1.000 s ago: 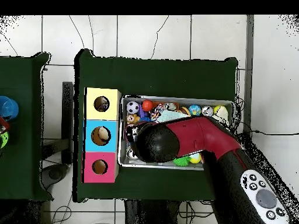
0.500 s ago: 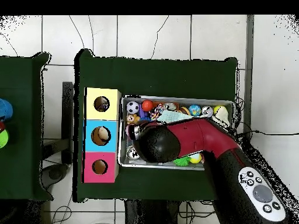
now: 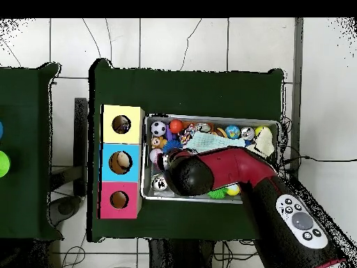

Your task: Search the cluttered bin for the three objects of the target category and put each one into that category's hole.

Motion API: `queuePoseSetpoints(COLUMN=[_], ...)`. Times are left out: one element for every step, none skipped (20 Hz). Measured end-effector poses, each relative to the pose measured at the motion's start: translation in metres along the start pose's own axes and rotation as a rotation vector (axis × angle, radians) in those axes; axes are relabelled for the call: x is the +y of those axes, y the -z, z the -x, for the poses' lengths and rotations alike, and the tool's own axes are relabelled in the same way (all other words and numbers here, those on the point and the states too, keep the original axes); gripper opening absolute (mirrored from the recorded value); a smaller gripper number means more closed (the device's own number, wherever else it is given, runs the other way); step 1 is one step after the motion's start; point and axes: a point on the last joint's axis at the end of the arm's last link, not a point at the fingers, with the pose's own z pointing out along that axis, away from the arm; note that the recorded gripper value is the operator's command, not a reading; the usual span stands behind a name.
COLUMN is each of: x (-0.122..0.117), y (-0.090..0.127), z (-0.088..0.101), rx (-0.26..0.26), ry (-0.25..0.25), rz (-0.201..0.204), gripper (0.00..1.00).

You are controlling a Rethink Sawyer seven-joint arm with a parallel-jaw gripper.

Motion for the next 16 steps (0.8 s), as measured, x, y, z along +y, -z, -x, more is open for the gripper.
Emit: queuePoseSetpoints(x=[0.0, -0.001, -0.001, -0.001, -0.002, -0.002, -0.002, -0.002, -0.003, -0.003, -0.005, -0.005, -0.006, -0.007, -0.007, -0.008], y=[-0.003, -0.007, -0.009, -0.012, -0.017, -0.02, -0.023, -0.026, -0.029, -0.03, -0.036, -0.037, -0.04, -0.043, -0.045, -0.047], z=[-0.002, -0.005, -0.006, -0.009, -0.013, -0.015, -0.016, -0.018, -0.019, -0.02, -0.022, -0.022, -0.023, -0.023, -0.023, -0.024], rx=[0.003, 0.008, 0.012, 0.017, 0.024, 0.028, 0.029, 0.031, 0.031, 0.031, 0.03, 0.029, 0.028, 0.026, 0.025, 0.025], ry=[0.0, -0.002, -0.003, -0.003, -0.001, 0.001, 0.004, 0.006, 0.006, 0.006, 0.002, -0.001, -0.005, -0.01, -0.013, -0.015], rz=[0.001, 0.002, 0.003, 0.003, 0.002, 0.001, 0.0, -0.001, -0.001, -0.001, 0.004, 0.005, 0.008, 0.012, 0.015, 0.017], gripper=[1.0, 1.0, 1.0, 1.0, 1.0, 1.0, 1.0, 1.0, 1.0, 1.0, 1.0, 1.0, 1.0, 1.0, 1.0, 1.0])
